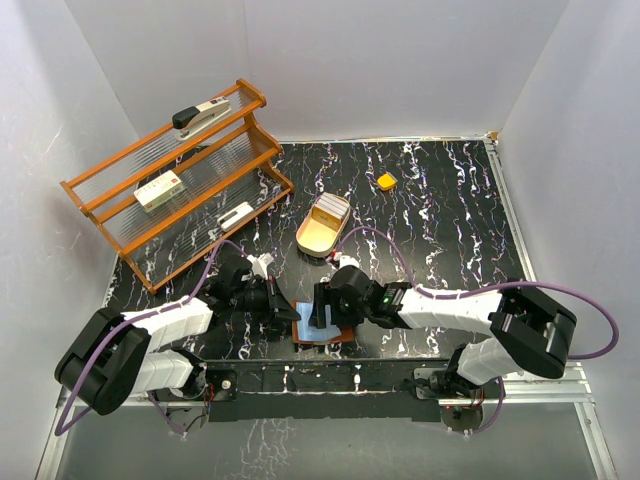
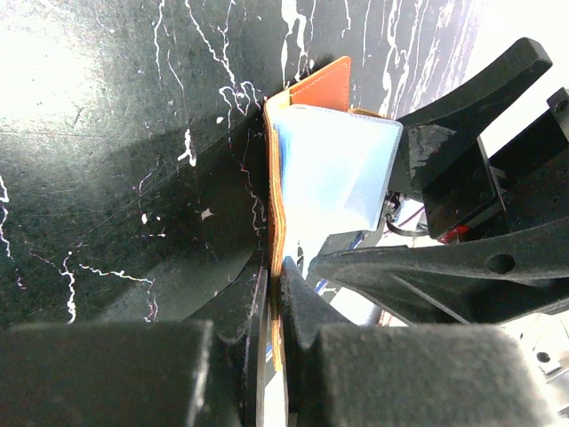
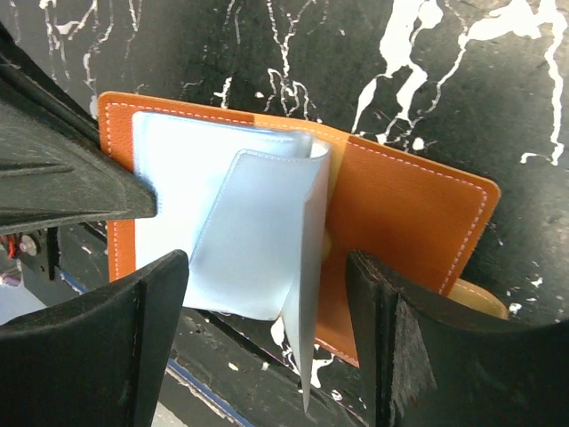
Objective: Put the credit cards into the card holder
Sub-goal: Open the card holder at the center of the board.
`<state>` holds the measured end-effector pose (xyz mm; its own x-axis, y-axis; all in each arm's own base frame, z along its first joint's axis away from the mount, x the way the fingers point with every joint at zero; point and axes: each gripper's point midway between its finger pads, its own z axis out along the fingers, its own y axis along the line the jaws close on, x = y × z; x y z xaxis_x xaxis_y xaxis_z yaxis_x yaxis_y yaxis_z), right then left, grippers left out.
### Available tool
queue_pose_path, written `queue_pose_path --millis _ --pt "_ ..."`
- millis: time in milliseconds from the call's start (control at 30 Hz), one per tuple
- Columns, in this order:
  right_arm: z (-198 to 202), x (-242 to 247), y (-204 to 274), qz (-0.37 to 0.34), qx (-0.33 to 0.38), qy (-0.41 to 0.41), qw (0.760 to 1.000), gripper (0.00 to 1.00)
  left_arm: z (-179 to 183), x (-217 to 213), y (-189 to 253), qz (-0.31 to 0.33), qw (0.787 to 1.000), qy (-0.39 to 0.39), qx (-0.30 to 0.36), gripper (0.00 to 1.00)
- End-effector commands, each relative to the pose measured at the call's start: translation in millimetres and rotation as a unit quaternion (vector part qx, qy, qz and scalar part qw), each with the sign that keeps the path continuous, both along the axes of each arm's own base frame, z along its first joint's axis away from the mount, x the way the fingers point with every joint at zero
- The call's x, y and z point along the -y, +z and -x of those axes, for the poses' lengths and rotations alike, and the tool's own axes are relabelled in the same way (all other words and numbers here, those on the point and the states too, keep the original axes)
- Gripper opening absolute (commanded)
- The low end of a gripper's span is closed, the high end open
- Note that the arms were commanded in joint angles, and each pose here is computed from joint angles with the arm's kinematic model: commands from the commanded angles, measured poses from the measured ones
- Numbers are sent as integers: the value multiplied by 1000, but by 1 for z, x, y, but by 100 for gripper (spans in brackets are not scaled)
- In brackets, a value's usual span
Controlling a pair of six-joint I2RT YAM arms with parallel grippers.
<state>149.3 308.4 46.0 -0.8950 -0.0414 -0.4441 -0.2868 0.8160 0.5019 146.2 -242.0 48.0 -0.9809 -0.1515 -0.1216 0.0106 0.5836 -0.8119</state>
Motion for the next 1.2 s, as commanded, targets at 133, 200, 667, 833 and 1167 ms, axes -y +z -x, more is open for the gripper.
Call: queue_pose_path --millis 133,200,667,833,1167 --pt "-19 12 18 36 44 -36 998 67 -2 2 9 2 1000 -11 12 0" --pt "-21 18 19 49 49 -44 997 66 -2 2 8 1 1000 -11 12 0" --pt "-39 73 50 151 110 -103 977 68 -1 2 9 -5 1000 -16 10 0" --pt "-36 42 88 63 113 -72 989 61 -1 3 11 2 1000 -13 10 0" --pt "-16 -21 69 -53 55 1 997 38 0 2 8 3 1000 -8 6 0"
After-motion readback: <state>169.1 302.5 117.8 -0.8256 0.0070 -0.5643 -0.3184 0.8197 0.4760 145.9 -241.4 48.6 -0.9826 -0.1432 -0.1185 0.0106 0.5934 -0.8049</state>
